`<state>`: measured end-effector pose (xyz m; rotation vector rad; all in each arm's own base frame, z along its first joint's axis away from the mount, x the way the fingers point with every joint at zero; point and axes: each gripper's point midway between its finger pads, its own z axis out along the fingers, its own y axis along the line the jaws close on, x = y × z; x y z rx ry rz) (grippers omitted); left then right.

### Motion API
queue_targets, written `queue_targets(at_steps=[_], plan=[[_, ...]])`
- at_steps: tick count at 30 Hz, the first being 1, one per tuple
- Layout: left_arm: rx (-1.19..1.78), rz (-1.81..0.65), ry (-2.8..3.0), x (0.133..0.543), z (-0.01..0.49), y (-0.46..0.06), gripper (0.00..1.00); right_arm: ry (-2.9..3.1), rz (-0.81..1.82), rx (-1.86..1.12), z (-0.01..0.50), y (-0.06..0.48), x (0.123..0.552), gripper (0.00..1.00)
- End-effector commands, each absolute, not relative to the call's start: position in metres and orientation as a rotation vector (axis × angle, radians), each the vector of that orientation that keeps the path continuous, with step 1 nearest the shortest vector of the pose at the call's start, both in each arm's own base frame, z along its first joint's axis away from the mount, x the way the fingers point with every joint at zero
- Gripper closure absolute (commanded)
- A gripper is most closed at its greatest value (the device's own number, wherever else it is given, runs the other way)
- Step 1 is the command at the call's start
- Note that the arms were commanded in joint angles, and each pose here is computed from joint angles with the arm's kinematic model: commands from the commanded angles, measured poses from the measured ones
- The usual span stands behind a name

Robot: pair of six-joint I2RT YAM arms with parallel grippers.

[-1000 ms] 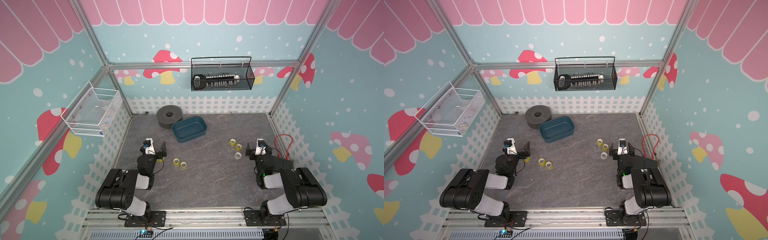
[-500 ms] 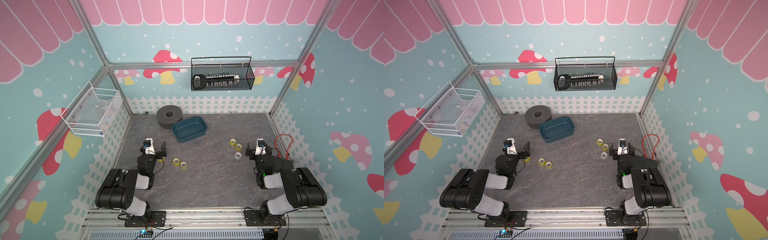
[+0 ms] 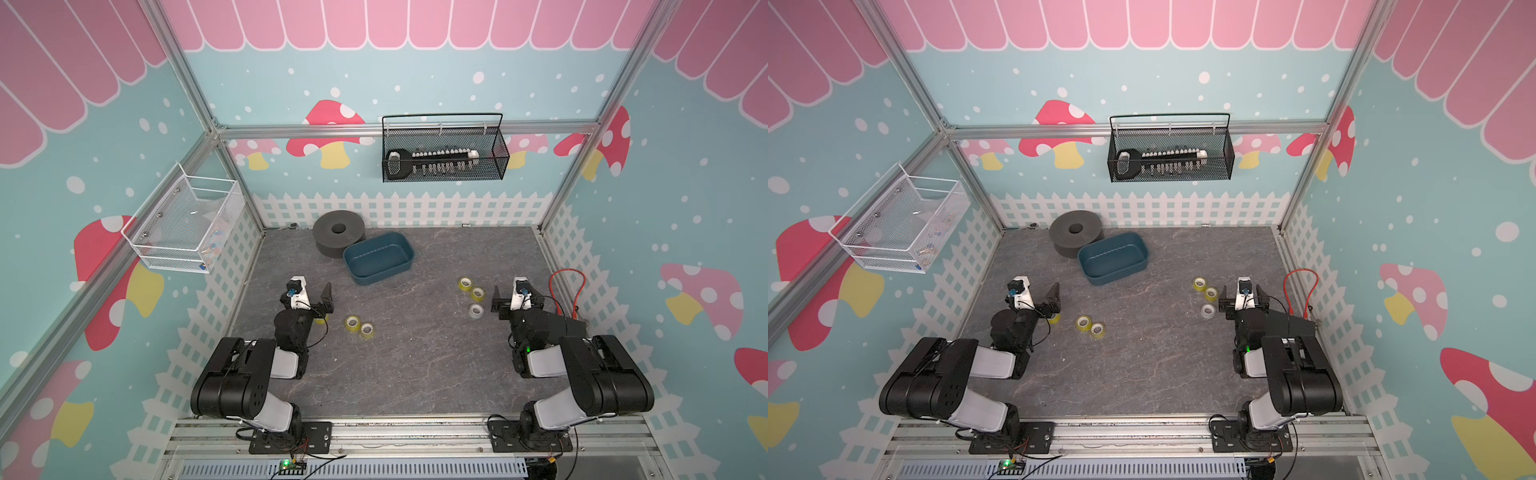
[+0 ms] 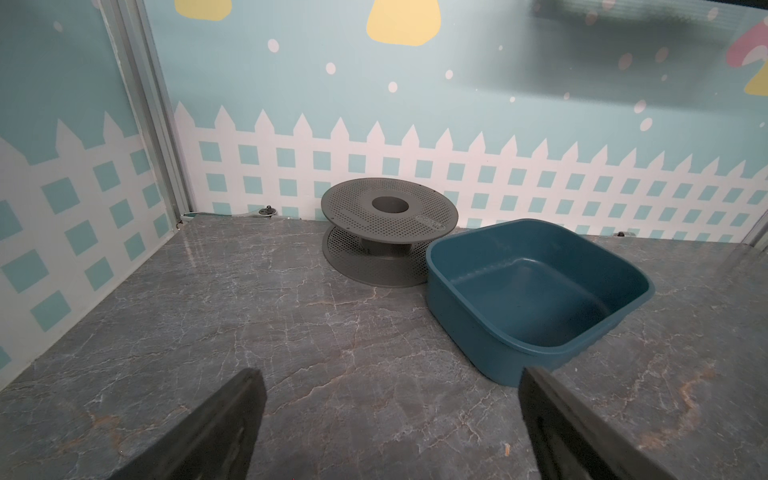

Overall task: Put the transparent tape into the storage box
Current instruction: Pick up the storage box at the center of the board.

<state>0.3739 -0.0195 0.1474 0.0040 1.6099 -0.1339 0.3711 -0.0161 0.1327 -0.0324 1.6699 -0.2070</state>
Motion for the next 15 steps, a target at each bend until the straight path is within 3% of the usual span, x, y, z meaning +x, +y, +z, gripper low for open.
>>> queue_targets(at_steps=[1, 15], plan=[[0.015, -0.127, 1.596, 0.377, 0.152, -0.020, 0.01, 1.654, -0.208, -0.041, 0.136, -0.016, 0.371, 0.01], [-0.028, -0.077, 1.576, 0.376, 0.163, -0.016, 0.01, 1.659, -0.247, 0.052, 0.145, -0.030, 0.372, 0.01]])
